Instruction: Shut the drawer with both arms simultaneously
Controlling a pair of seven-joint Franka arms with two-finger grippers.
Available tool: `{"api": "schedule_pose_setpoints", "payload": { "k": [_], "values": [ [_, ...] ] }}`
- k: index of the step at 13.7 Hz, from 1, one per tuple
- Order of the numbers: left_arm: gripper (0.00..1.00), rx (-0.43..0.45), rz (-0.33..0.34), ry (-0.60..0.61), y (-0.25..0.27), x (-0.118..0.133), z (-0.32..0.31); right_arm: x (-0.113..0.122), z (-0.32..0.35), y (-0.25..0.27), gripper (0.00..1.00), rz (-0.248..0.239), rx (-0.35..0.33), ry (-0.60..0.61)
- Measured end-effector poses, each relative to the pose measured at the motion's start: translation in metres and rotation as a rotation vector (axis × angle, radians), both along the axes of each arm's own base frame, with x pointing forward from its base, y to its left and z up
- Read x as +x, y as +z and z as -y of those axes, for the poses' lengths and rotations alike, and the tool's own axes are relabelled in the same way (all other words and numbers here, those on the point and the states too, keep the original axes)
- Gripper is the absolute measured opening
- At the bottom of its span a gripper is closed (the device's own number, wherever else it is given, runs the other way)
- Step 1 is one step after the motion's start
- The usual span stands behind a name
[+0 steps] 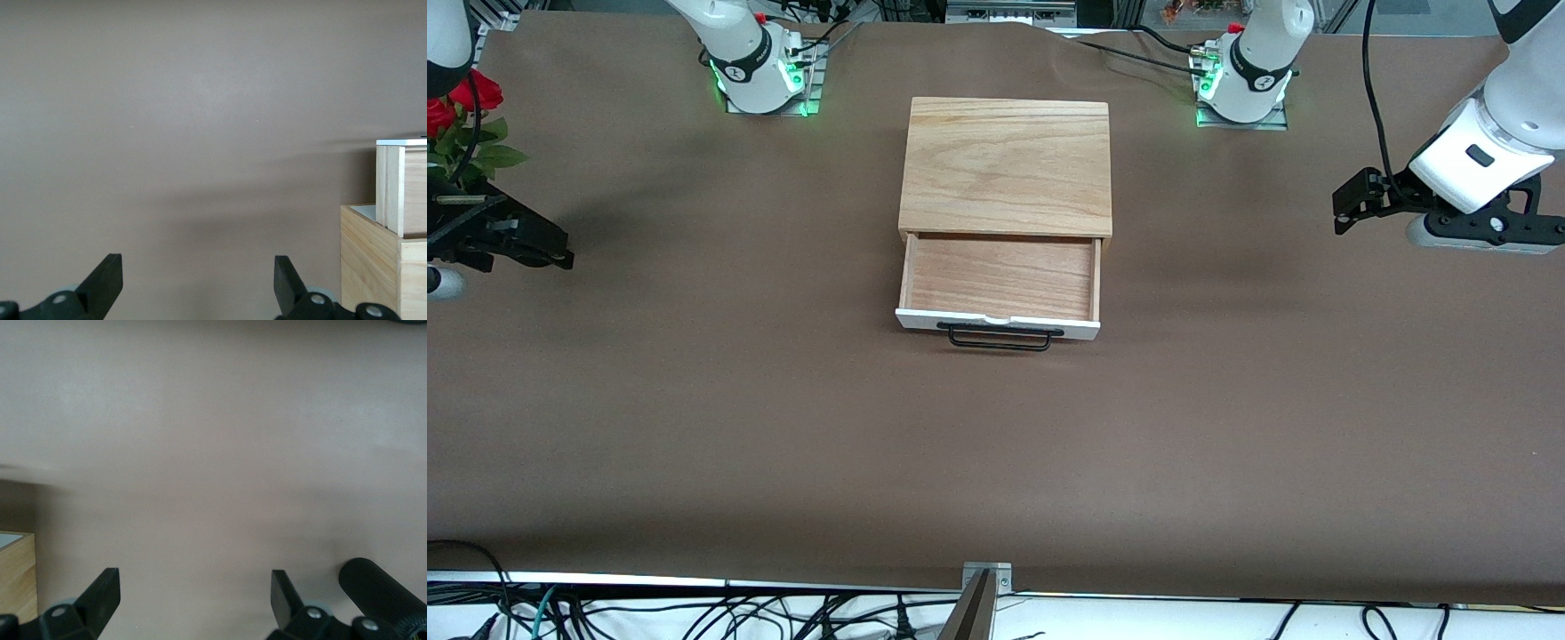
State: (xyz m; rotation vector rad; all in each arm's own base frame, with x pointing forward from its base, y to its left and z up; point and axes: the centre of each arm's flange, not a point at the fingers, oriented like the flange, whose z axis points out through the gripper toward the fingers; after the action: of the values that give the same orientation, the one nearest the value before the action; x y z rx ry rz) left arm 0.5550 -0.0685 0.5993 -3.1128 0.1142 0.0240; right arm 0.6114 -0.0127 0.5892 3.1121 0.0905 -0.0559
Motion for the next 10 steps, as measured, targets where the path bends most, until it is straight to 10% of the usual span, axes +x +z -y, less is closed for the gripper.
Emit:
{"api": "schedule_pose_setpoints", "payload": {
  "k": [10],
  "values": [
    [1.00,0.003,-0.021,-0.003,-0.0006,-0.0028,0.0016,0.0000,0.0000,0.0000,1.00,0.000,0.000,-0.004]
  ]
}}
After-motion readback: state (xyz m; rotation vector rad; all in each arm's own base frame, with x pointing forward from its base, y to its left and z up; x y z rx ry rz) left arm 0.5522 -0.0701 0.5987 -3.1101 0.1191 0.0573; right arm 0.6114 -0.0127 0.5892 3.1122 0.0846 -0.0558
